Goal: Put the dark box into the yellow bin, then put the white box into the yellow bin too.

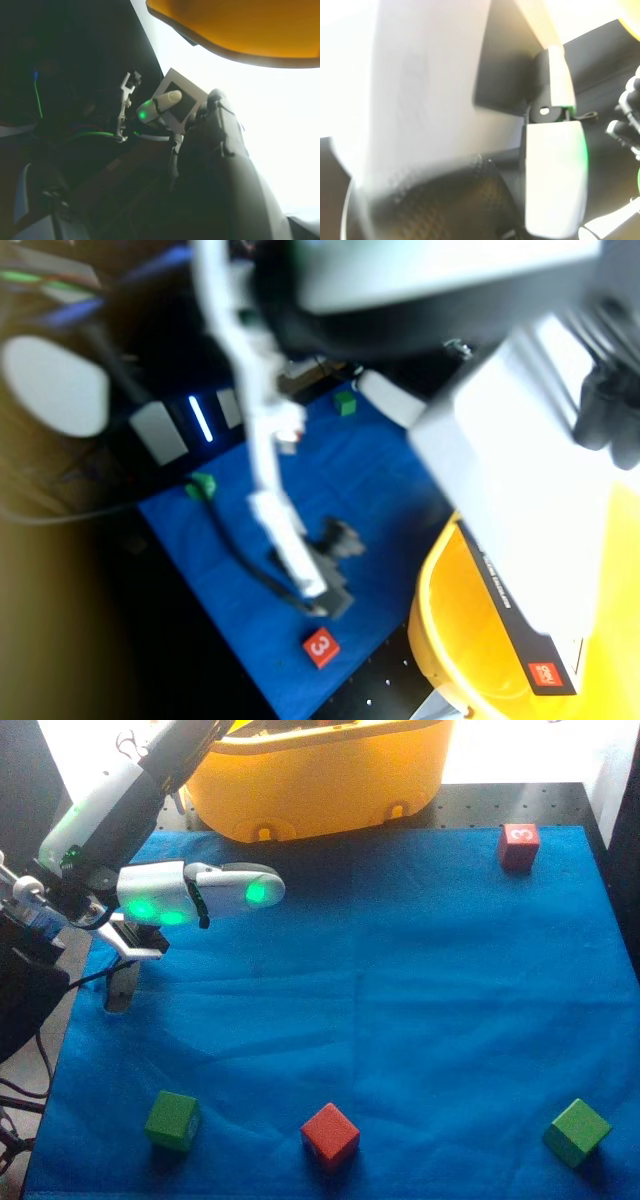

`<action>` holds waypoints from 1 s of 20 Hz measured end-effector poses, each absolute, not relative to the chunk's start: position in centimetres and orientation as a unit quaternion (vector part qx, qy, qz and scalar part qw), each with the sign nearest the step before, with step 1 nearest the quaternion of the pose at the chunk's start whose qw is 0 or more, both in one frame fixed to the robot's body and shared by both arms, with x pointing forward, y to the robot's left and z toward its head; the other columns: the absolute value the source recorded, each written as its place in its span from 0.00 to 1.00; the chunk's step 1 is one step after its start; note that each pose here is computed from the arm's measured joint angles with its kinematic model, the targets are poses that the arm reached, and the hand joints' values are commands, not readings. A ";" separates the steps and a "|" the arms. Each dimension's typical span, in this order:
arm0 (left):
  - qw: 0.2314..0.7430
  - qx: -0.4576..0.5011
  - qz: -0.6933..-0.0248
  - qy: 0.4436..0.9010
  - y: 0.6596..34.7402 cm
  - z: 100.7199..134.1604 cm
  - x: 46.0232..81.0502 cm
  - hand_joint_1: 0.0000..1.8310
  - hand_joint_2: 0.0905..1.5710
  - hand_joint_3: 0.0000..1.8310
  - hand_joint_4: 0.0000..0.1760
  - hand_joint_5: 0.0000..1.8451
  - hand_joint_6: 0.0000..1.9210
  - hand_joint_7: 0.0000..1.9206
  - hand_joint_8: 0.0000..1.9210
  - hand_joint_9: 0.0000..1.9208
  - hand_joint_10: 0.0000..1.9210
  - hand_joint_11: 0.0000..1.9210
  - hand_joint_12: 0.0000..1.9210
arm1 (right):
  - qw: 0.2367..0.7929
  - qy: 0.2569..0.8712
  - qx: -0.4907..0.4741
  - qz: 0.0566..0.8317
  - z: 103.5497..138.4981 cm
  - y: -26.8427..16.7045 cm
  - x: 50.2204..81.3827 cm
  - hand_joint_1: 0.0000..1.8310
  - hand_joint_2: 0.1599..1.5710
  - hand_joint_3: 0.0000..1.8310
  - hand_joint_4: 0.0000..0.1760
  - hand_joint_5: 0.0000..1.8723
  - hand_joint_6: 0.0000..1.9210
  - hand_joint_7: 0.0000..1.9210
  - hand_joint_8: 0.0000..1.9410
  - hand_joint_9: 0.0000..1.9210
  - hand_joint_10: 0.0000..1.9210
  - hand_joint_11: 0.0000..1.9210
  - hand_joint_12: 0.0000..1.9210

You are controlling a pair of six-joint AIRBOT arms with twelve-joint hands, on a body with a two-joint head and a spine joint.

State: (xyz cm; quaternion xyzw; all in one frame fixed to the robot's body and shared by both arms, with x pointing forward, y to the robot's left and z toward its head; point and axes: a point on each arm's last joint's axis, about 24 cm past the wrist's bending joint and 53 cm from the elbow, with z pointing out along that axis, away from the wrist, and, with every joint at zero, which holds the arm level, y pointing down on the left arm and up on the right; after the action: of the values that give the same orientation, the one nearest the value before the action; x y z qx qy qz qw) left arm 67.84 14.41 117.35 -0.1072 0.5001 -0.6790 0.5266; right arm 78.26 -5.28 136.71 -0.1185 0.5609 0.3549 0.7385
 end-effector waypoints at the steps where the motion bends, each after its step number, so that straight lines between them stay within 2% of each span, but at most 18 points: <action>1: 0.527 -0.105 -0.683 0.495 14.4 117.6 67.7 0.42 0.49 0.01 0.70 0.00 0.00 0.01 0.00 0.00 0.00 0.00 0.00 | 0.738 0.565 -0.121 0.348 136.4 -5.2 78.5 0.47 0.47 0.00 0.96 0.24 0.00 0.17 0.00 0.18 0.00 0.11 0.28; 4: 0.523 -0.106 -0.688 0.492 14.1 117.6 67.4 0.45 0.48 0.00 0.69 0.01 0.00 0.03 0.01 0.00 0.00 0.00 0.00 | 0.738 0.567 -0.121 0.346 136.3 -5.1 78.7 0.45 0.47 0.00 1.00 0.22 0.00 0.15 0.00 0.16 0.00 0.12 0.29; 5: 0.520 -0.106 -0.689 0.494 13.8 117.4 67.3 0.44 0.47 0.00 0.60 0.01 0.00 0.04 0.01 0.02 0.01 0.00 0.00 | 0.737 0.567 -0.122 0.346 136.3 -5.1 78.7 0.46 0.47 0.00 1.00 0.22 0.00 0.14 0.00 0.16 0.00 0.12 0.31; 6: 0.520 -0.106 -0.689 0.495 13.8 117.3 67.3 0.42 0.50 0.01 0.44 0.00 0.00 0.02 0.00 0.00 0.00 0.00 0.00 | 0.737 0.568 -0.122 0.345 136.3 -5.0 78.7 0.45 0.46 0.00 1.00 0.22 0.00 0.15 0.00 0.17 0.00 0.12 0.32; 7: 0.520 -0.107 -0.689 0.494 13.9 117.3 67.3 0.41 0.51 0.01 0.55 0.00 0.00 0.02 0.00 0.00 0.00 0.00 0.00 | 0.737 0.568 -0.122 0.345 136.3 -5.1 78.7 0.45 0.46 0.00 1.00 0.22 0.00 0.15 0.00 0.17 0.00 0.11 0.31; 8: 0.520 -0.108 -0.689 0.493 13.9 117.4 67.4 0.44 0.50 0.01 0.58 0.00 0.00 0.03 0.00 0.00 0.00 0.00 0.00 | 0.737 0.568 -0.122 0.345 136.3 -5.1 78.7 0.45 0.46 0.00 0.90 0.23 0.00 0.15 0.00 0.17 0.00 0.11 0.32; 9: 0.521 -0.109 -0.689 0.493 14.0 117.4 67.4 0.45 0.50 0.01 0.61 0.01 0.00 0.03 0.00 0.00 0.00 0.00 0.00 | 0.737 0.568 -0.122 0.345 136.3 -5.1 78.7 0.45 0.46 0.00 0.92 0.22 0.00 0.15 0.00 0.17 0.00 0.12 0.32; 10: 0.520 -0.109 -0.689 0.493 13.9 117.4 67.4 0.43 0.51 0.01 0.52 0.00 0.00 0.02 0.00 0.00 0.00 0.00 0.00 | 0.737 0.568 -0.122 0.345 136.3 -5.1 78.7 0.44 0.47 0.00 0.92 0.22 0.00 0.15 0.00 0.17 0.00 0.12 0.32; 11: 0.520 -0.108 -0.689 0.494 13.9 117.4 67.3 0.44 0.51 0.01 0.72 0.00 0.00 0.03 0.00 0.00 0.00 0.00 0.00 | 0.737 0.568 -0.122 0.345 136.3 -5.1 78.7 0.44 0.47 0.00 0.92 0.22 0.00 0.15 0.00 0.16 0.00 0.11 0.32; 12: 0.520 -0.108 -0.689 0.494 13.9 117.4 67.3 0.44 0.51 0.01 0.72 0.00 0.00 0.03 0.00 0.00 0.00 0.00 0.00 | 0.737 0.568 -0.121 0.345 136.3 -5.1 78.7 0.44 0.47 0.00 0.92 0.22 0.00 0.15 0.00 0.16 0.00 0.11 0.32; 13: 0.520 -0.108 -0.689 0.493 13.9 117.4 67.4 0.44 0.51 0.01 0.69 0.00 0.00 0.03 0.00 0.00 0.00 0.00 0.00 | 0.736 0.569 -0.120 0.347 136.3 -5.1 78.6 0.44 0.47 0.00 0.87 0.22 0.00 0.15 0.01 0.17 0.00 0.10 0.32; 14: 0.520 -0.109 -0.689 0.493 13.9 117.3 67.4 0.42 0.51 0.01 0.72 0.00 0.00 0.01 0.00 0.00 0.00 0.00 0.00 | 0.735 0.569 -0.121 0.348 136.3 -5.2 78.4 0.46 0.45 0.00 0.96 0.21 0.00 0.15 0.00 0.16 0.00 0.06 0.34; 15: 0.520 -0.109 -0.688 0.495 14.0 117.2 67.4 0.43 0.48 0.00 0.87 0.00 0.00 0.01 0.00 0.00 0.00 0.00 0.00 | 0.734 0.569 -0.120 0.349 136.3 -5.5 78.1 0.46 0.45 0.00 0.69 0.14 0.00 0.17 0.00 0.18 0.00 0.03 0.36; 16: 0.519 -0.112 -0.687 0.496 14.0 117.1 67.4 0.43 0.48 0.00 0.87 0.00 0.00 0.01 0.00 0.00 0.00 0.00 0.00 | 0.734 0.570 -0.116 0.351 136.3 -5.9 78.0 0.46 0.45 0.00 0.69 0.14 0.00 0.17 0.00 0.18 0.00 0.03 0.36; 17: 0.518 -0.117 -0.686 0.497 14.2 117.1 67.5 0.43 0.47 0.00 0.96 0.00 0.00 0.01 0.00 0.00 0.00 0.00 0.00 | 0.734 0.571 -0.108 0.352 136.4 -6.6 78.1 0.46 0.45 0.00 0.61 0.13 0.00 0.17 0.00 0.20 0.00 0.03 0.37; 18: 0.520 -0.117 -0.683 0.499 14.5 117.1 67.5 0.45 0.46 0.00 1.00 0.01 0.00 0.01 0.00 0.00 0.00 0.00 0.00 | 0.735 0.572 -0.098 0.350 136.4 -7.6 78.2 0.47 0.47 0.00 0.50 0.09 0.00 0.11 0.00 0.12 0.00 0.00 0.28; 19: 0.521 -0.117 -0.679 0.503 15.0 117.0 67.6 0.45 0.46 0.00 1.00 0.01 0.00 0.01 0.00 0.00 0.00 0.00 0.00 | 0.736 0.573 -0.091 0.349 136.5 -8.4 78.4 0.47 0.47 0.00 0.50 0.09 0.00 0.11 0.00 0.12 0.00 0.00 0.28; 20: 0.527 -0.123 -0.672 0.506 15.7 117.0 67.9 0.44 0.45 0.00 1.00 0.01 0.00 0.03 0.01 0.00 0.00 0.00 0.00 | 0.738 0.575 -0.079 0.345 136.5 -9.6 78.6 0.49 0.48 0.00 0.97 0.05 0.00 0.07 0.00 0.07 0.00 0.00 0.16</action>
State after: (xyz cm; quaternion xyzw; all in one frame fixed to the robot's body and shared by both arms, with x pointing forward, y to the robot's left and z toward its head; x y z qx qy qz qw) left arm 67.90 15.72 116.98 -0.1233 0.5063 -0.6717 0.5266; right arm 78.64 -9.65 136.54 -0.0792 0.5745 0.3455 0.7378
